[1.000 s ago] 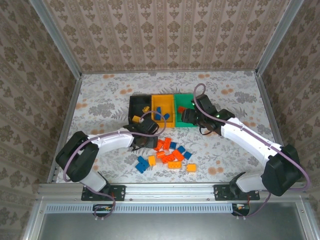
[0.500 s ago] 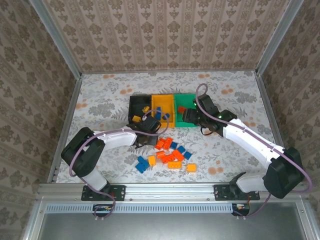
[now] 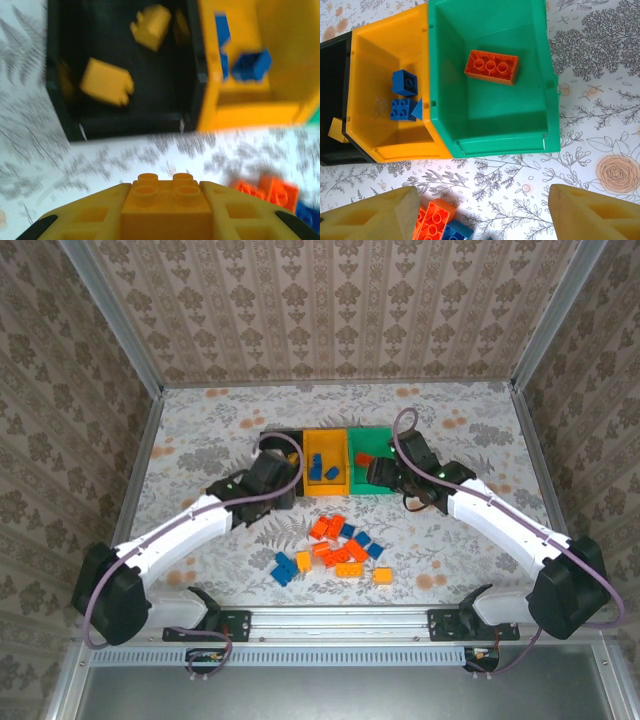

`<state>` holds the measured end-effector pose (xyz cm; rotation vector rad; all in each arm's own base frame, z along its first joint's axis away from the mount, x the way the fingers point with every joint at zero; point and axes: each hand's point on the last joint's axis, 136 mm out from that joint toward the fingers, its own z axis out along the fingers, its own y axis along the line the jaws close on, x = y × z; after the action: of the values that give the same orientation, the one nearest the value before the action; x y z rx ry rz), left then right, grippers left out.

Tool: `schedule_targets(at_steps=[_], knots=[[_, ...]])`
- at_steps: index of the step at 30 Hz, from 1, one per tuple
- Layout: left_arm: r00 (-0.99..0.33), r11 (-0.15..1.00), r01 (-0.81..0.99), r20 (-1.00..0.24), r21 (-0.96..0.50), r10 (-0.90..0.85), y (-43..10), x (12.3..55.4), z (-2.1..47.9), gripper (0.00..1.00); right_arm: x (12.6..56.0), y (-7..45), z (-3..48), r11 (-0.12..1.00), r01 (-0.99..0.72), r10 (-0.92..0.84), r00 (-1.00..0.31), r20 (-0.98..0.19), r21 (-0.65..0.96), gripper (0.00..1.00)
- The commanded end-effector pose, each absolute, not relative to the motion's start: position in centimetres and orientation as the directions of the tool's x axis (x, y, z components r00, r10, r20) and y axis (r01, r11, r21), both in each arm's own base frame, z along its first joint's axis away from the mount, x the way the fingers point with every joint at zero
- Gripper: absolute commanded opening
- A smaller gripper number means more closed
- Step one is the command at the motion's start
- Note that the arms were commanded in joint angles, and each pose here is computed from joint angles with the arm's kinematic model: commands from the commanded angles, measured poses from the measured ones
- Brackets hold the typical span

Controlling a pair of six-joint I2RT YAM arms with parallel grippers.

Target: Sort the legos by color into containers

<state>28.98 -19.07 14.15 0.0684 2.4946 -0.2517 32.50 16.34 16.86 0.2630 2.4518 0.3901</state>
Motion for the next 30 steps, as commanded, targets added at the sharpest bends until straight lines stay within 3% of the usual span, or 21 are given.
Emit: schedule_targets(at_steps=[1,8,15,23,30], knots=[[-0.811,0.994,0.061,-0.584,-0.088,-0.002,-17.8,32.1,13.5,0.35,32.3,15.3,17.0,0.932,0.128,0.312,-0.759,-0.572,0.339,0.70],[-0.822,0.999,-0.013,-0.568,-0.043,-0.035,-17.9,38.7,11.8,0.35,31.3,14.6,16.1,0.938,0.134,0.299,-0.776,-0.556,0.319,0.70],[-0.834,0.997,-0.015,-0.550,-0.071,-0.052,-19.0,40.0,11.6,0.63,29.6,15.0,14.9,0.943,0.087,0.250,-0.821,-0.513,0.321,0.72],[-0.787,0.965,0.079,-0.610,-0.251,-0.094,-21.1,36.2,17.1,0.98,24.9,15.5,10.8,0.969,0.010,0.102,-0.926,-0.363,0.248,0.70],[-0.778,0.939,0.180,-0.627,-0.293,-0.047,-22.1,29.2,18.2,1.00,18.3,17.1,7.0,0.968,-0.105,-0.058,-0.977,-0.206,0.228,0.73]])
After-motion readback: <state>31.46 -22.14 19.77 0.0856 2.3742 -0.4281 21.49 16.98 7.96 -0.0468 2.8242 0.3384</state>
